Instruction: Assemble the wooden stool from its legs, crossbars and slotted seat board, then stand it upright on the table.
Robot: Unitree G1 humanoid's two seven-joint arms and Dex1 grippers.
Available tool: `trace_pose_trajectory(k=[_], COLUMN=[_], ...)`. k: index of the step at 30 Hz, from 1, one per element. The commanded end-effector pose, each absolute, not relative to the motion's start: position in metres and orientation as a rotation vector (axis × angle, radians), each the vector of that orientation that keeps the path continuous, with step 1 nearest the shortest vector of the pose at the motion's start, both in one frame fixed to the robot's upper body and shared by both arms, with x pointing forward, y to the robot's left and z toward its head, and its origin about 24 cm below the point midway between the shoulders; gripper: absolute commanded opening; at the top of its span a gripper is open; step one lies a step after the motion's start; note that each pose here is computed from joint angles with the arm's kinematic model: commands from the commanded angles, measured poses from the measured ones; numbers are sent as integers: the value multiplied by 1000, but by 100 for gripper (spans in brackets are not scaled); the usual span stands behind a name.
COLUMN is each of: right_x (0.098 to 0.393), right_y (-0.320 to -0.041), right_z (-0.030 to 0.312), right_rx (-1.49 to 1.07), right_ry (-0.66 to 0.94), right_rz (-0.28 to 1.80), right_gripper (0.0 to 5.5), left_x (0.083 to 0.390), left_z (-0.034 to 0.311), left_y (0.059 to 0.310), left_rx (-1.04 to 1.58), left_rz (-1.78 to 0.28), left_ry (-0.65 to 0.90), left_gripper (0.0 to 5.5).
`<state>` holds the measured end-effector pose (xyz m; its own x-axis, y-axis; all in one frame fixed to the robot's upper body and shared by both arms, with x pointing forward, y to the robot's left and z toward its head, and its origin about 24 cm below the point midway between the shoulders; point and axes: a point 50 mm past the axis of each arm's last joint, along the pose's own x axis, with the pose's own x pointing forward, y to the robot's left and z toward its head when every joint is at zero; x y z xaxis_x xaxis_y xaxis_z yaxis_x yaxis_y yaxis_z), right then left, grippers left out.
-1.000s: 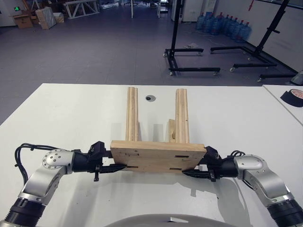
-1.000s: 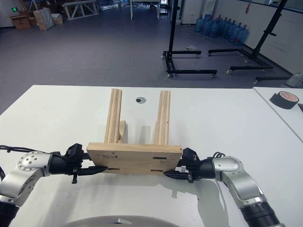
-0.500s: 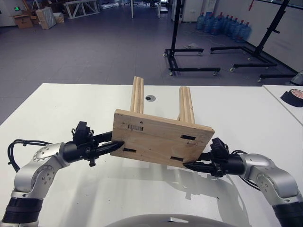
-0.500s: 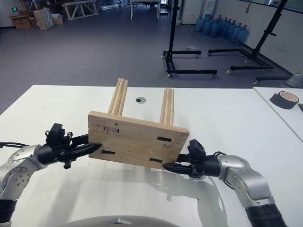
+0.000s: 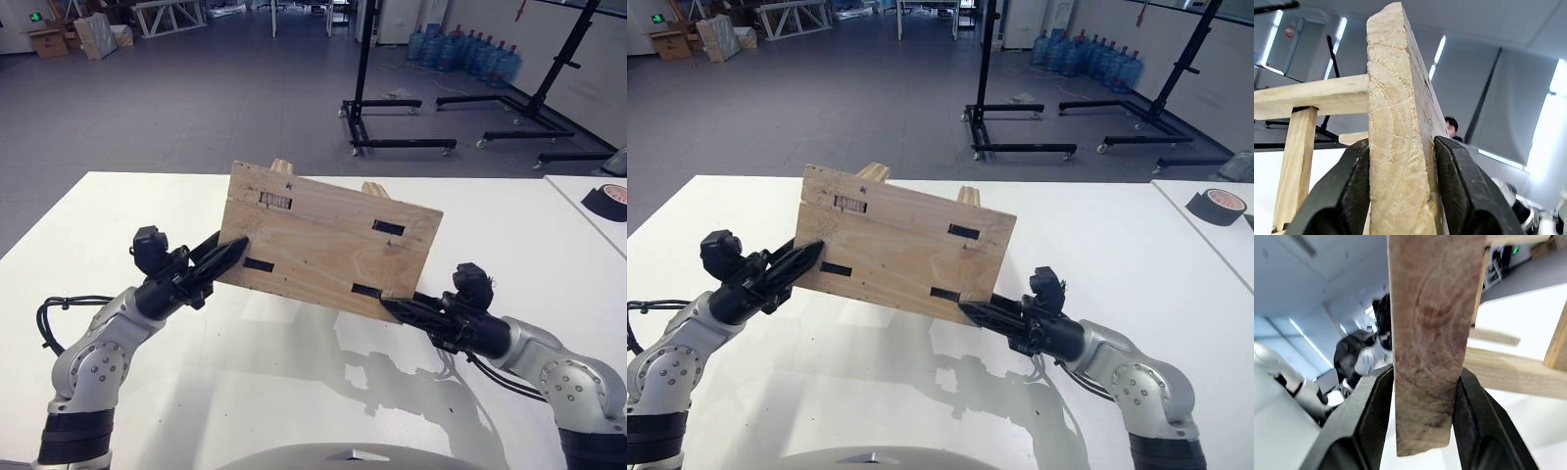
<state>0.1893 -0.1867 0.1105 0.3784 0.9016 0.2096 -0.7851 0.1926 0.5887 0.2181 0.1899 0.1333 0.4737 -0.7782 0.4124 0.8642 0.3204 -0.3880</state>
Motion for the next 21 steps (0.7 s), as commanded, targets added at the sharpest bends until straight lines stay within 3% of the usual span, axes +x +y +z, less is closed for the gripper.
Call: trace_pose_trajectory(k=[1, 8, 21], right_x=[188, 190, 214], right_y=[-161, -141, -113], right_z=[134, 144, 177], right_rx=[764, 915, 1139], right_ry=[79, 29, 22], right_rz=[1246, 1149, 676], right_gripper=[162, 162, 162], left_x=[211, 210, 204], left_z=[147, 160, 163], left_y=[158, 144, 121], left_rx=[-642, -755, -949], left_rz=[-1188, -1121, -894], left_ry=[-151, -189, 9], left_gripper=[177, 177, 177])
